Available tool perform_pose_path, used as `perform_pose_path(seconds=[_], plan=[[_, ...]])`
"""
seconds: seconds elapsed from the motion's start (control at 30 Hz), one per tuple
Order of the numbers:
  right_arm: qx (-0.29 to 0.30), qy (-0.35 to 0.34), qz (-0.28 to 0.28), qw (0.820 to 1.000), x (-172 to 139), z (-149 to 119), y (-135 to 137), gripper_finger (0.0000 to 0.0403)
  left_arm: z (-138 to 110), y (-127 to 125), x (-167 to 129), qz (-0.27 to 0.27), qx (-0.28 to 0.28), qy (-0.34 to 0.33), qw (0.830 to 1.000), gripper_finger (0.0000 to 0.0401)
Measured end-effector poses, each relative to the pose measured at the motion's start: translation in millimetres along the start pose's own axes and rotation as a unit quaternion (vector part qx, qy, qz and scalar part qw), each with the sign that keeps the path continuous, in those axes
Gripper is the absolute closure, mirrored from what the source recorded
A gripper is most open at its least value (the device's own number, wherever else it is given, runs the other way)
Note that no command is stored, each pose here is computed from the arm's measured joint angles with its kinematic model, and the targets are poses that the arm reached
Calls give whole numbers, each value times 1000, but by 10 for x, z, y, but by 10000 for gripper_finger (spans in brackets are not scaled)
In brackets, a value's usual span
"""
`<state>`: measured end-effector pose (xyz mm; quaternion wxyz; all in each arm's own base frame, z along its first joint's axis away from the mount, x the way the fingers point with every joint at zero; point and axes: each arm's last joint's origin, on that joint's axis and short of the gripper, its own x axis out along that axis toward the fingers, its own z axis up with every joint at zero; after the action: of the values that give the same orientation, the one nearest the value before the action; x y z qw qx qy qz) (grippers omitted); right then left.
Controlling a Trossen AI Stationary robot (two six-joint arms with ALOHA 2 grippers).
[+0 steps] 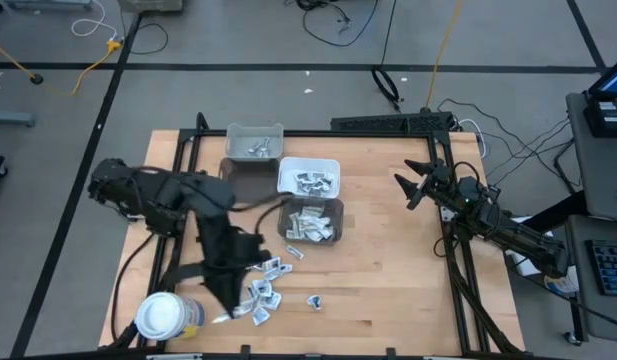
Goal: Pick & Place First Aid Supplies
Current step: Put the orange ointment pack into the gray bin
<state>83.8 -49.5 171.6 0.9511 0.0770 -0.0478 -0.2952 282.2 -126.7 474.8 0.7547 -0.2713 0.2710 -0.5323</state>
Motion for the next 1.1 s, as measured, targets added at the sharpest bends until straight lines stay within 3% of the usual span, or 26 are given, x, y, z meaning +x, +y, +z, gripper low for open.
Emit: perform_pose_path(seconds=[0.1, 0.27, 0.4, 0.5, 0.67, 0.83, 0.93, 1.1], plan=[[0, 0, 0, 1000, 0, 0, 0, 105, 6, -129, -28, -20, 26, -8, 999, 400], [0, 0, 0, 1000, 0, 0, 0, 105, -1, -102, -24, 1, 7, -15, 1000, 401], [0, 0, 0, 1000, 0, 0, 0, 105, -78, 59, -104, 100, -48, -15, 994, 401], [0, 0, 0, 1000, 0, 0, 0, 105, -175, 233, -210, 192, -93, 5, 977, 401], [0, 0, 0, 1000, 0, -1, 0, 105, -386, 412, -391, 340, -161, 60, 925, 401], [0, 0, 0, 1000, 0, 0, 0, 105, -555, 521, -566, 475, -215, 106, 847, 401], [0, 0, 0, 1000, 0, 0, 0, 105, -623, 538, -634, 528, -239, 123, 806, 401], [0, 0, 0, 1000, 0, 0, 0, 105, -657, 653, -782, 566, -287, 139, 760, 401]])
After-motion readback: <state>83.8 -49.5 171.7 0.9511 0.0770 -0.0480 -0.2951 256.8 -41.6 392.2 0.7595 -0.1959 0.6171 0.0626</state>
